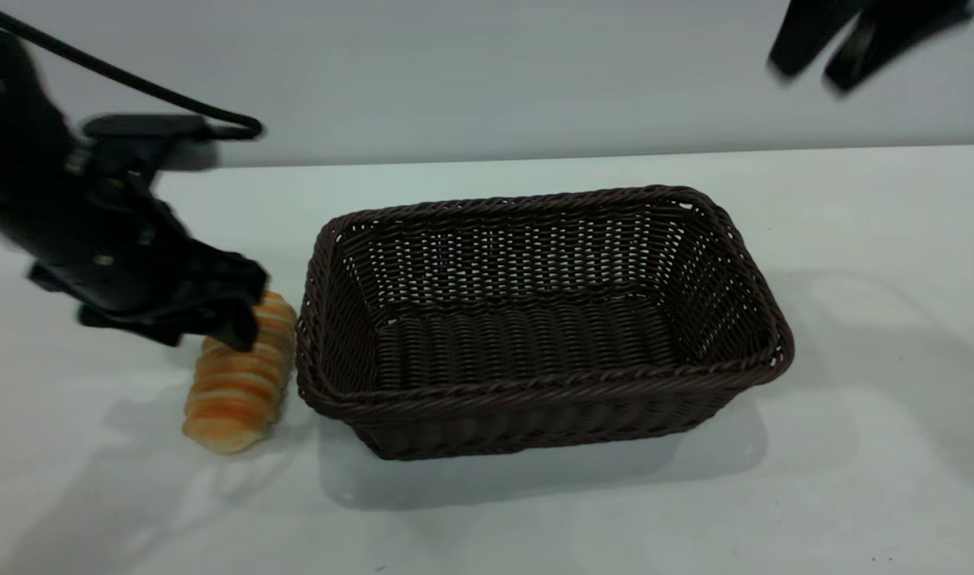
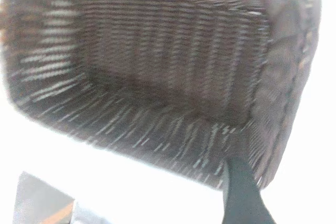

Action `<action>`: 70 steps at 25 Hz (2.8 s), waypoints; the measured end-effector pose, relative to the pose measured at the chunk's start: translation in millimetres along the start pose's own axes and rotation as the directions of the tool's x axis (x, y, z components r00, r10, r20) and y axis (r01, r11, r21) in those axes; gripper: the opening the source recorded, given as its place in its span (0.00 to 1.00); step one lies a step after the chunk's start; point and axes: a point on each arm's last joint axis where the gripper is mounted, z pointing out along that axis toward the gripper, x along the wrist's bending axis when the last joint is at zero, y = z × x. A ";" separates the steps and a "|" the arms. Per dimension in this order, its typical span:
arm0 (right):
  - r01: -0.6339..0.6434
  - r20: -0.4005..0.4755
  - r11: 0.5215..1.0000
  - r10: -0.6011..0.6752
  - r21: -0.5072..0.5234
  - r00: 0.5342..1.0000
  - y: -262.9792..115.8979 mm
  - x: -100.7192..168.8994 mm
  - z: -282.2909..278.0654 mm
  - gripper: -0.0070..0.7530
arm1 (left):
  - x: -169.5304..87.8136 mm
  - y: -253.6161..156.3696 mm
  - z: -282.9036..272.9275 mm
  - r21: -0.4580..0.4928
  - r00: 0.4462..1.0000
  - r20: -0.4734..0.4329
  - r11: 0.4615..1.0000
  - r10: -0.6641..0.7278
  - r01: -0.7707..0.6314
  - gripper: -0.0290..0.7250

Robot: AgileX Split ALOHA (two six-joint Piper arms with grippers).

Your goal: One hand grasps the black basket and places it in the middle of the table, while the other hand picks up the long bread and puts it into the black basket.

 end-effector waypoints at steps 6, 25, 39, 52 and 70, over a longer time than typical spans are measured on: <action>0.129 0.015 0.984 -0.128 -0.119 0.992 -29.9 52.7 -95.0 0.57 | 0.6 -6.9 37.9 0.064 1.000 -0.006 0.998 0.001 -0.001 0.80; 0.209 0.234 0.971 -0.177 -0.120 0.956 -244.2 73.8 -122.1 0.57 | -3.7 28.5 -34.8 0.036 0.991 0.012 0.990 0.132 -0.133 0.17; 0.176 0.395 0.921 -0.027 -0.347 0.918 -323.9 57.8 -100.5 0.57 | -115.4 39.0 -75.1 -0.287 0.931 0.163 0.919 0.325 -0.271 0.16; 0.181 0.403 0.902 -0.008 -0.393 0.915 -337.1 57.3 -98.1 0.57 | -149.0 -0.8 9.4 -0.182 0.931 0.207 0.947 0.300 -0.265 0.33; 0.278 0.430 0.780 -0.012 -0.561 0.903 -367.8 65.5 -108.4 0.55 | -110.5 37.3 -224.6 -0.229 0.883 0.209 0.898 0.421 -0.375 0.84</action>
